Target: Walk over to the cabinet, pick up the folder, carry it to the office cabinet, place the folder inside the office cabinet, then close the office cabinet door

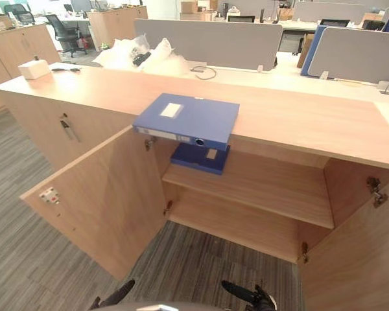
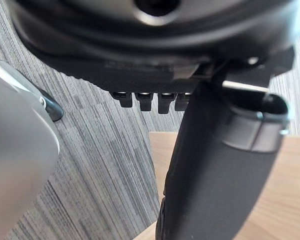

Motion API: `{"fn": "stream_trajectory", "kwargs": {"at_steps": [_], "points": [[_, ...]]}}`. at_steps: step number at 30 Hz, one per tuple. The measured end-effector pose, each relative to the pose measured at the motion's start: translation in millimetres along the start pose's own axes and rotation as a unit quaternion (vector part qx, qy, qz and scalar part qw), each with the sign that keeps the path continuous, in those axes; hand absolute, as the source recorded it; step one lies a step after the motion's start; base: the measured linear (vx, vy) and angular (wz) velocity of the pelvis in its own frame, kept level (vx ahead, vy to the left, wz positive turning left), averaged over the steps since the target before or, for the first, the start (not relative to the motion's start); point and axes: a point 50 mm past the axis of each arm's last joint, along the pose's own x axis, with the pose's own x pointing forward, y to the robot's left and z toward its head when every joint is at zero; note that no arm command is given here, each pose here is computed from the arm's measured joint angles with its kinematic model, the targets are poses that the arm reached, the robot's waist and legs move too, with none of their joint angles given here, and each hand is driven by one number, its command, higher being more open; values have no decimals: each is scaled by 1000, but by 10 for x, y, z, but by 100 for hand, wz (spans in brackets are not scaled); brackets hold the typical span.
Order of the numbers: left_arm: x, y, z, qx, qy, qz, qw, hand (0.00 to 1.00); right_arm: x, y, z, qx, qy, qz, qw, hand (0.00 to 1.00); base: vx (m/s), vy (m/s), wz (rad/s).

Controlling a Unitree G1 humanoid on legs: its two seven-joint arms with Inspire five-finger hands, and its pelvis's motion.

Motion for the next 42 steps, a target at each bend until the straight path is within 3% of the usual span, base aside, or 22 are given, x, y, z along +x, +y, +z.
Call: {"fn": "stream_trajectory", "kwargs": {"at_steps": [14,15,19,23,25,28,35,42], "points": [[-1,47,33,-85,-2,10,996,100,1,29,-8,25,6,3,1000,100,157,90,-43],[-18,-31,-16,-82,6,-5,997,100,6,-58,29,20,1,-5,1000,100,233,263,-23],[2,-307,346,-5,-51,-116,992,100,-12,179,-9,-23,0,35,999,100,196,204,-1],[-217,-814,596,70,-109,-277,952,100,-32,388,44,-67,-17,80,994,100,42,60,-28],[-469,-1117,710,99,-148,-377,909,100,-40,444,67,-109,-26,95,989,100,-49,-72,-32],[-765,-1395,740,123,-174,-463,860,100,-36,454,92,-149,-29,99,983,100,-63,-178,-9],[-1072,-1542,515,186,-143,-552,800,100,-12,326,120,-192,-23,85,977,100,-46,-128,-6],[-1331,-1425,712,335,-195,-608,693,100,-15,203,23,-227,-2,77,971,100,-54,-28,-3]]}}
